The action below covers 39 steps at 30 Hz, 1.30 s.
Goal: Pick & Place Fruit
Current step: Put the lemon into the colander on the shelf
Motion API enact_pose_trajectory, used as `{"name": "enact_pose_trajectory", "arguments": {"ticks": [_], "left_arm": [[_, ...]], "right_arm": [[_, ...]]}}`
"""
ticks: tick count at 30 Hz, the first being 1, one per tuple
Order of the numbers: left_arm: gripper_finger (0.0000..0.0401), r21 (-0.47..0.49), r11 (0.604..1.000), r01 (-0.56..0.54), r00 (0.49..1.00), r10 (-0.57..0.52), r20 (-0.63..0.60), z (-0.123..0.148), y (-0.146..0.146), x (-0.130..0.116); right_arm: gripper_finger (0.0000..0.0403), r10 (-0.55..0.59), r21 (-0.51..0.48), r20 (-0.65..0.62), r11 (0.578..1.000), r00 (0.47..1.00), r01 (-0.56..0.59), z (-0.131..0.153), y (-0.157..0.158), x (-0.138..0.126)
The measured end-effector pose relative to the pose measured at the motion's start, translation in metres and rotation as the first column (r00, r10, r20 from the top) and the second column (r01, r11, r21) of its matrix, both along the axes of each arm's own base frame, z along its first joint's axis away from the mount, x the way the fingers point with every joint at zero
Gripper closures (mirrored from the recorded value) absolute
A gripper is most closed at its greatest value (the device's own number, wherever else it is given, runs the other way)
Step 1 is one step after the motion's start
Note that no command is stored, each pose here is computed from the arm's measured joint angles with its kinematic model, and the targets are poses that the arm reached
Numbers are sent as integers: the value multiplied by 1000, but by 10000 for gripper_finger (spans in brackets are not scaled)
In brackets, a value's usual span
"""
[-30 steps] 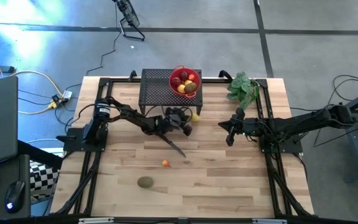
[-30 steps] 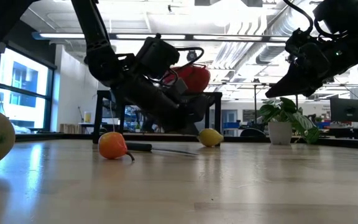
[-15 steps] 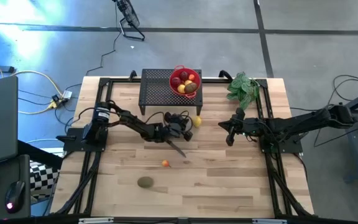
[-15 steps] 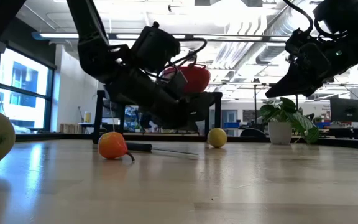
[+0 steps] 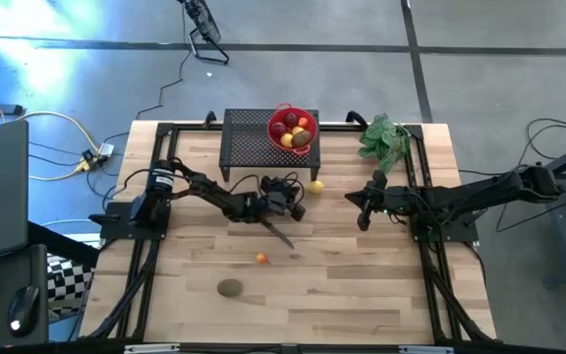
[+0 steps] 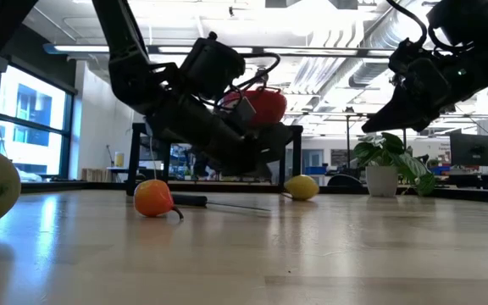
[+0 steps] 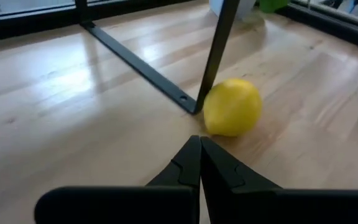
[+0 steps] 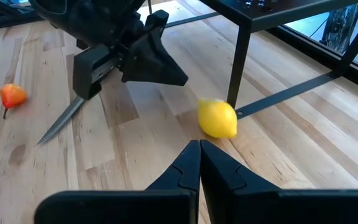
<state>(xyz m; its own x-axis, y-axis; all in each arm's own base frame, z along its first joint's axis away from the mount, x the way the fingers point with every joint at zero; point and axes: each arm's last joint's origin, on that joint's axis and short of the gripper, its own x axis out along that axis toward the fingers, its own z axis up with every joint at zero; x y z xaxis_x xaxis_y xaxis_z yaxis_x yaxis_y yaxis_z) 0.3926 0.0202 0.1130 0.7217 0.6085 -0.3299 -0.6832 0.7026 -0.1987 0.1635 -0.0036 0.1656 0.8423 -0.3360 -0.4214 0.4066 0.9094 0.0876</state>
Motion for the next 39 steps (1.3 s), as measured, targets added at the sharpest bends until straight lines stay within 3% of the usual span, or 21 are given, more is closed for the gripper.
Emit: {"name": "enact_pose_trajectory", "arguments": {"ticks": [6,15,31,39], "left_arm": [[401,10,1000,-26,999,26,37,3,1,1],[401,5,1000,-14,999,14,35,3,0,1],[401,-29,999,-16,998,18,60,3,0,1],[401,-39,999,-5,998,7,58,2,0,1]], "right_arm": [[400,48,27,5,998,999,-48,0,2,1],[400,22,29,22,999,999,-23,-9,-1,17],[400,-155,61,16,986,988,153,-62,-29,55],[400,-158,2,-13,987,987,158,-62,-43,84]]}}
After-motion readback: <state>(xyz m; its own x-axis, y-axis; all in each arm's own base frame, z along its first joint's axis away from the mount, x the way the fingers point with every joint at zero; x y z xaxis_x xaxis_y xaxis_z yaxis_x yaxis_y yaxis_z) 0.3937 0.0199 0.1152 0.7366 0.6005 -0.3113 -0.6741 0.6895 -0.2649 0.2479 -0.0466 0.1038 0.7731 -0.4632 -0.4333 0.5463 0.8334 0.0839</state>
